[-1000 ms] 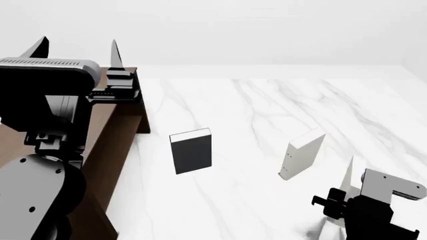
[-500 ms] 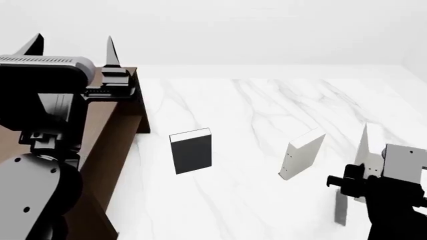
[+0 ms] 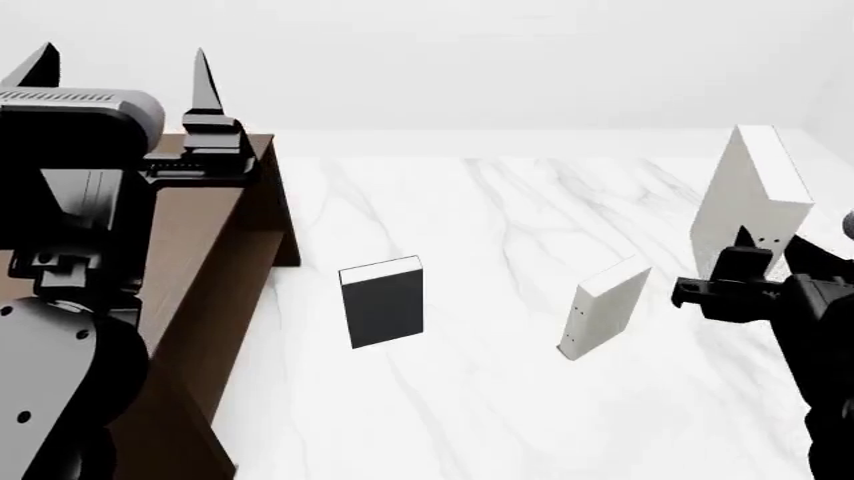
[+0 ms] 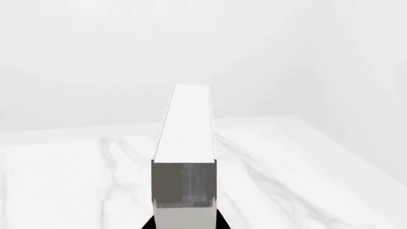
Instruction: Pick up the book on the right and place it under the cabinet shelf.
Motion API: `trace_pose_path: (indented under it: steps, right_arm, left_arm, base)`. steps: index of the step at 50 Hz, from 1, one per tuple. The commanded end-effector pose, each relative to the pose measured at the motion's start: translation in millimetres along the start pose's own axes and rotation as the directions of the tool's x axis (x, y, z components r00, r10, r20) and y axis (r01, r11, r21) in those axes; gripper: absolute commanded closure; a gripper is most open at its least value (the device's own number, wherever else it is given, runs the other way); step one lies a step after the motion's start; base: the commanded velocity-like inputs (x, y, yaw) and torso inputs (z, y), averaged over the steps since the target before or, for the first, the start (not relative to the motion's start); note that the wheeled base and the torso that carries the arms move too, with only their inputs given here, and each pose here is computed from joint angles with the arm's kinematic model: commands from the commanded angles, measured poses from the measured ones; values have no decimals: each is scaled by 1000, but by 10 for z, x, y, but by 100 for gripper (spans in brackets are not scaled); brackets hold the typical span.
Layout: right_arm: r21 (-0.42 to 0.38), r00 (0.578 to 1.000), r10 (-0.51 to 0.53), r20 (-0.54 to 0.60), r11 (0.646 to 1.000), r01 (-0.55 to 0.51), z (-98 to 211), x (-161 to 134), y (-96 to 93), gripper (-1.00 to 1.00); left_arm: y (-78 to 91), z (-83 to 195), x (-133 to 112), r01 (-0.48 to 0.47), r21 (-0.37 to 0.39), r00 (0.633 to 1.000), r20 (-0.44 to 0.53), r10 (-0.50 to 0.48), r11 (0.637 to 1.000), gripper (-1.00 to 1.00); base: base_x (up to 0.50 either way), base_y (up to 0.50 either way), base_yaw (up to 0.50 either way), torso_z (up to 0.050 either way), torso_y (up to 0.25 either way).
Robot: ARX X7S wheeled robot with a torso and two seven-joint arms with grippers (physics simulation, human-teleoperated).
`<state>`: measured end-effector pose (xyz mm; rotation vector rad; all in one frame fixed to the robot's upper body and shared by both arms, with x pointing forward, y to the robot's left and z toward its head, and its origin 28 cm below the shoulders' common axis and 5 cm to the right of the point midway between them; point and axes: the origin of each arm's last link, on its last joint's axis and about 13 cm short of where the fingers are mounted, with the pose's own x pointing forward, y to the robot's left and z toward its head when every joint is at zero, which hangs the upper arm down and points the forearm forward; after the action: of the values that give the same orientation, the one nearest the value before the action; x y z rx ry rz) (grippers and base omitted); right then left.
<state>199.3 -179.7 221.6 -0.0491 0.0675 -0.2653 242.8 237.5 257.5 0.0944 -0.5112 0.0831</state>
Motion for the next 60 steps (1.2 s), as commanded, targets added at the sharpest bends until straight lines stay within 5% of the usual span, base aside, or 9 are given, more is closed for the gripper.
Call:
trace_pose_path:
  steps: [1, 9, 22, 29, 39, 50, 60]
  right_arm:
    - [18, 983, 61, 176, 998, -65, 396, -140, -50, 100]
    - [72, 959, 138, 248, 984, -161, 565, -223, -15, 100]
    - [215, 904, 331, 270, 894, -392, 472, -253, 225, 100]
    - [304, 863, 426, 272, 813, -497, 384, -258, 347, 100]
    - [398, 762, 581, 286, 651, -646, 280, -356, 581, 100]
    - [478, 700, 669, 251, 543, -690, 59, -396, 815, 100]
    - [533, 669, 718, 193, 496, -686, -206, -359, 998, 100]
  left_arm:
    - [54, 153, 52, -18, 11, 999, 42, 17, 1000, -100]
    - [65, 238, 75, -20, 18, 998, 64, 19, 1000, -100]
    - [57, 281, 74, -21, 27, 997, 74, 19, 999, -100]
    - [53, 282, 71, -22, 28, 997, 75, 20, 999, -100]
    - [49, 288, 76, -21, 35, 997, 78, 18, 999, -100]
    - [56, 307, 67, -27, 37, 996, 86, 24, 999, -100]
    - [59, 307, 57, -27, 39, 996, 85, 23, 999, -100]
  base:
    - [0, 0, 0, 0, 0]
    - [0, 0, 0, 0, 1]
    - [0, 0, 0, 0, 1]
    - [0, 0, 0, 0, 1]
    - [0, 0, 0, 0, 1]
    - [0, 0, 0, 1, 2]
    - [0, 0, 0, 0, 1]
